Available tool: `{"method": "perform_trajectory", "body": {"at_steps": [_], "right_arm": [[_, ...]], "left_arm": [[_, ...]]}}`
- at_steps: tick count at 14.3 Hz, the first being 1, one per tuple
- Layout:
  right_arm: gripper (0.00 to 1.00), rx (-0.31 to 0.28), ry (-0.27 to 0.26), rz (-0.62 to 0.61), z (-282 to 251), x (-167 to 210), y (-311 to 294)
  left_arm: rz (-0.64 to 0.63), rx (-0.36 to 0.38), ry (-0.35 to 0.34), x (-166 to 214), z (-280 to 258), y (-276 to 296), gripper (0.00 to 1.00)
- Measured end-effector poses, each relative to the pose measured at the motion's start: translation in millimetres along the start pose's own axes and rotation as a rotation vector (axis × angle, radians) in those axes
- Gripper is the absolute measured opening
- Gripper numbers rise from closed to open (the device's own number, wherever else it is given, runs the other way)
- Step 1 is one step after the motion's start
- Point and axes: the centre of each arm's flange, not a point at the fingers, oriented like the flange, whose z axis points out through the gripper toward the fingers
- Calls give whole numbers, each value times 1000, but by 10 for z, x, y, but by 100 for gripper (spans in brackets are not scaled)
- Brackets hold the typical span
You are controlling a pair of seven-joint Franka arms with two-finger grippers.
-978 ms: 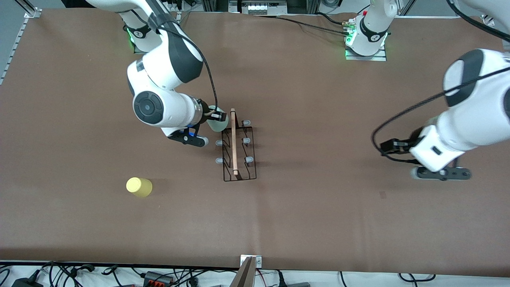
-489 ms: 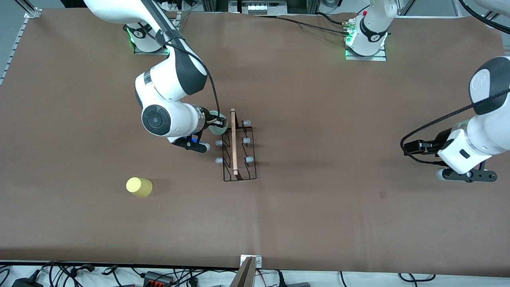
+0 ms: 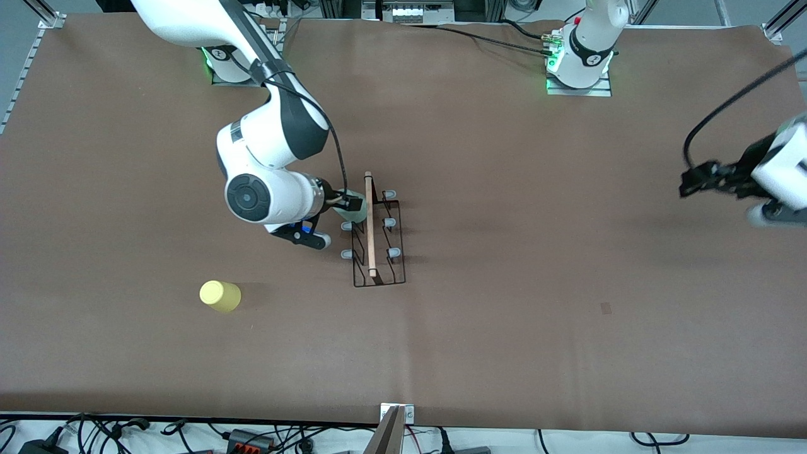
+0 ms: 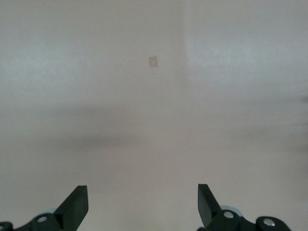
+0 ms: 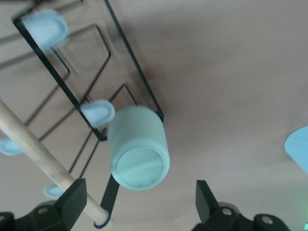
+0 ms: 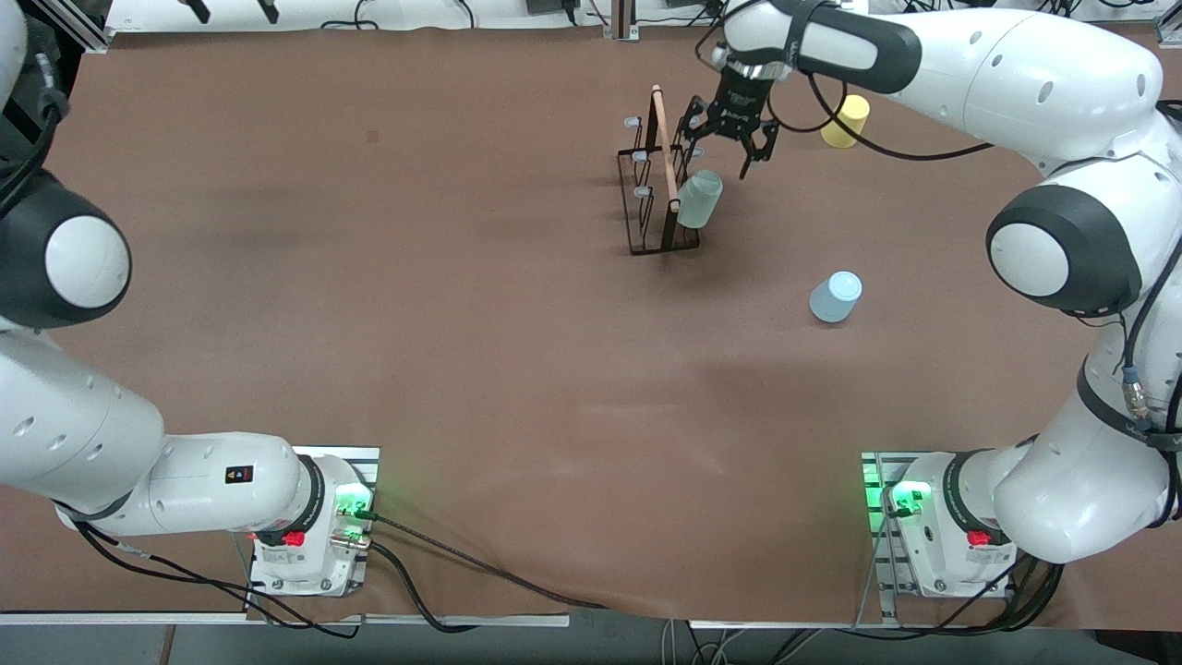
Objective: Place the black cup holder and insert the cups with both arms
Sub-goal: 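Place the teal cup on a rack peg with the right gripper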
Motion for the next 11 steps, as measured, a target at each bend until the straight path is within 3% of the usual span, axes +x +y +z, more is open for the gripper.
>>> {"method": "perform_trajectory", "body": {"at_steps": [2, 4, 7, 9, 11], "right_arm": [[100, 11, 85, 49, -402, 255, 253], [100, -41, 198, 101, -674, 646, 705], [100, -119, 374, 20, -603, 1324, 1191], [100, -151, 402, -68, -404, 1707, 1493], [100, -178, 397, -150, -269, 1962, 1717]], "left_arm": [[6, 5, 0, -88, 159, 44, 100], [17, 8, 1, -132, 369, 111, 100], [26, 9, 8, -154, 408, 167, 100], [26, 9, 17, -171, 369, 168, 100], [26, 10, 21, -183, 347, 168, 100]]}}
